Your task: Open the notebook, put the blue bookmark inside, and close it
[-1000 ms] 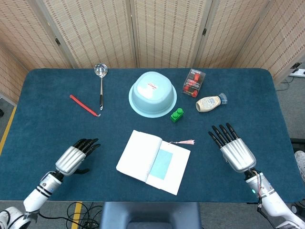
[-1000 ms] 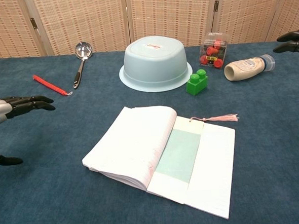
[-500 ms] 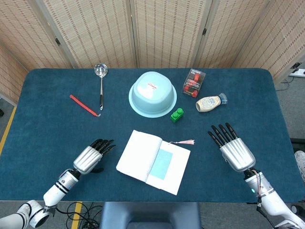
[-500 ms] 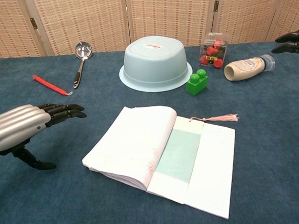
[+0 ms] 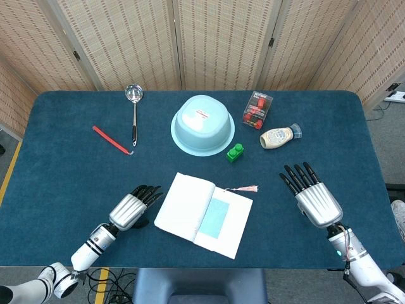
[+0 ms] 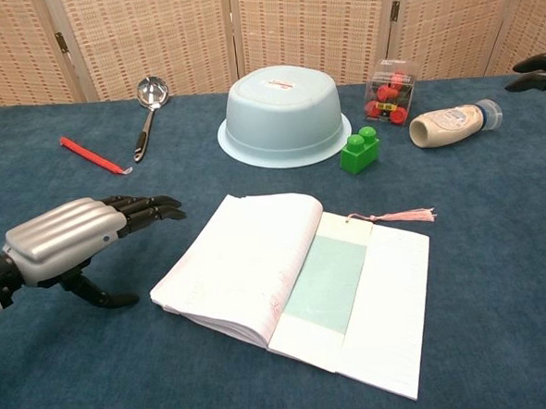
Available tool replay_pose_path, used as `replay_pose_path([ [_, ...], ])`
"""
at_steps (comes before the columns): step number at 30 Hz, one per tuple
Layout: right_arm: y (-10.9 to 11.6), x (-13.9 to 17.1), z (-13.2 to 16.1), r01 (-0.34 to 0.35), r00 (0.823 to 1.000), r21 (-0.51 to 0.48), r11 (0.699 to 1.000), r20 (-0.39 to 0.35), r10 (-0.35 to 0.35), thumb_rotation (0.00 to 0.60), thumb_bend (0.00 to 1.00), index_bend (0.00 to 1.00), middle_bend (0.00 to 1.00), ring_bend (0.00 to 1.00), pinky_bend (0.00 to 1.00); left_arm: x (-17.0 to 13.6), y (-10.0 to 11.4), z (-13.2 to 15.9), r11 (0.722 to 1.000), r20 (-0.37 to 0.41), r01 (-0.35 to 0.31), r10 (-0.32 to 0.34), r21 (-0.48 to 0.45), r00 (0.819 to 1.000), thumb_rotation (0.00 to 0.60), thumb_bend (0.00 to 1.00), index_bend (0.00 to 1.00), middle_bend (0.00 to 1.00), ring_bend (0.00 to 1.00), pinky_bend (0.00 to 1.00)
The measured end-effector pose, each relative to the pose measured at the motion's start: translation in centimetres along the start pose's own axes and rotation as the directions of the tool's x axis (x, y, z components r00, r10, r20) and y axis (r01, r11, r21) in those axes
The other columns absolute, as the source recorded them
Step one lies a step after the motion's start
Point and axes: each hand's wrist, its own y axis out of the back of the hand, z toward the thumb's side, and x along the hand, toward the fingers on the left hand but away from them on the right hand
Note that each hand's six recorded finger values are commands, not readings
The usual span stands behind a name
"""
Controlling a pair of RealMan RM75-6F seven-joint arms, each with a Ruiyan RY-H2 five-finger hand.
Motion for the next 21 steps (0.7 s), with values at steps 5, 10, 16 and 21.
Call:
replay_pose_path([
  [5,0.0,0.2,-0.2,0.001,1.000,-0.005,1.000,0.007,-0.001,0.600,0.22,0.00,0.00,0.00,0.00,0.4,-0.3,0.7,1.000,0.017,0.004,-0.004,-0.009,1.000,0.600,0.16,0.11,0.08,0.13,0.17],
  [10,0.0,0.3,-0.4,0.002,1.000,-0.011,1.000,0.011,-0.002,0.600,0.22,0.00,0.00,0.00,0.00,0.8,-0.4,1.5,1.000,0.041,0.006,-0.005,-0.024,0.999,0.600,0.16,0.11,0.08,0.13,0.17],
  [16,0.0,0.4,-0.5,0.006,1.000,-0.017,1.000,0.016,-0.005,0.600,0.22,0.00,0.00,0.00,0.00,1.6,-0.4,2.6,0.999,0.064,0.000,0.003,-0.054,0.998,0.600,0.16,0.11,0.08,0.13,0.17],
  [21,-0.1,0.4,-0.7,0.005,1.000,-0.026,1.000,0.024,-0.005,0.600,0.22,0.00,0.00,0.00,0.00,2.1,-0.3,3.1,0.996,0.068,-0.013,0.019,-0.087,0.998,0.600,0.16,0.11,0.08,0.13,0.17],
])
